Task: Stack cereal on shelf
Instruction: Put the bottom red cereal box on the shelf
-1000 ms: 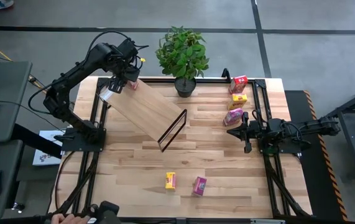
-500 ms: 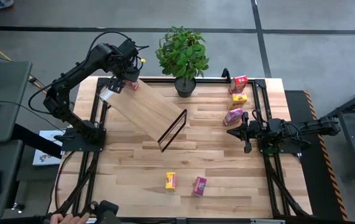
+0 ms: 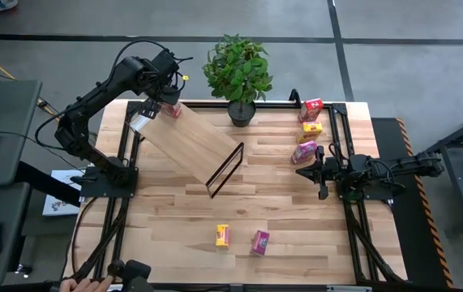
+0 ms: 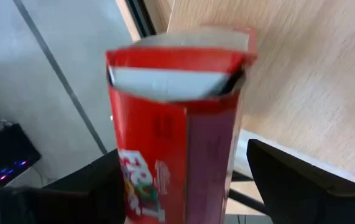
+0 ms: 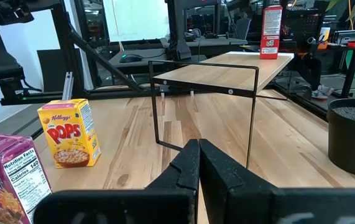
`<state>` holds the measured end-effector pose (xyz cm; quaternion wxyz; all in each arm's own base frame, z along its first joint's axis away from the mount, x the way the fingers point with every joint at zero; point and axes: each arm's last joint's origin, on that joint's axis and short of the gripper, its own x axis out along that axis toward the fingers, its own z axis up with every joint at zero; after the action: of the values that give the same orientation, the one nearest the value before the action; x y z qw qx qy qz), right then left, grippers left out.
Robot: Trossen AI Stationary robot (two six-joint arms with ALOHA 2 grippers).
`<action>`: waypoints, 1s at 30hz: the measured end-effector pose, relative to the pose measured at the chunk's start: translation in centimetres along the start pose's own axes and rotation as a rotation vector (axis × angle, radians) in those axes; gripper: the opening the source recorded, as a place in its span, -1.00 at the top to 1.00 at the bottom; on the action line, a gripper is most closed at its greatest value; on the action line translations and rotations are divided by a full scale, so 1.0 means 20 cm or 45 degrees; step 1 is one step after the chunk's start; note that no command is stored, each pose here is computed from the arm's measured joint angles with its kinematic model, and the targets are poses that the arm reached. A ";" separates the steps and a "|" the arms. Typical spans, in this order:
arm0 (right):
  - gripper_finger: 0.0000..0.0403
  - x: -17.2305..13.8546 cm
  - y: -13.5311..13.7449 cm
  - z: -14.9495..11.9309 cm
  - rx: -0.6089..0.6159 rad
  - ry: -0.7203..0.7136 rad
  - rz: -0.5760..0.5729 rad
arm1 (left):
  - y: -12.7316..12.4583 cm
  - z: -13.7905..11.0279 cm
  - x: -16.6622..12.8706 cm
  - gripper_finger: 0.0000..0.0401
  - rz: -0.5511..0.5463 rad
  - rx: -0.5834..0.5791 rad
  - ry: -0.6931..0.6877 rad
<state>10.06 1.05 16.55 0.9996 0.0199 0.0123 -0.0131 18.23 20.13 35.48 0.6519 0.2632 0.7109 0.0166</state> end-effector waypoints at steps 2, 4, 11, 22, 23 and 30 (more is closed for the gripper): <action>1.00 0.00 0.00 0.00 0.000 0.000 0.000 | 0.00 0.00 -0.01 -0.42 0.009 -0.008 0.002; 1.00 0.00 0.00 0.00 0.000 0.000 0.000 | -0.01 -0.01 -0.02 -0.42 0.018 -0.010 -0.001; 1.00 0.00 0.00 0.00 0.000 0.000 0.000 | -0.01 -0.03 -0.06 -0.42 0.094 -0.019 -0.008; 1.00 0.00 0.00 0.00 0.000 -0.001 0.000 | -0.03 -0.02 -0.14 -0.42 0.213 -0.007 -0.011; 1.00 0.00 0.00 0.00 0.000 0.000 0.000 | -0.03 -0.02 -0.14 -0.42 0.216 -0.002 -0.011; 1.00 0.00 0.00 0.00 0.000 0.000 0.000 | -0.05 -0.01 -0.16 -0.42 0.249 0.000 0.019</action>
<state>10.06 1.05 16.54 0.9996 0.0199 0.0124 -0.0130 17.67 18.11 38.15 0.6418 0.3312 0.6868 0.0821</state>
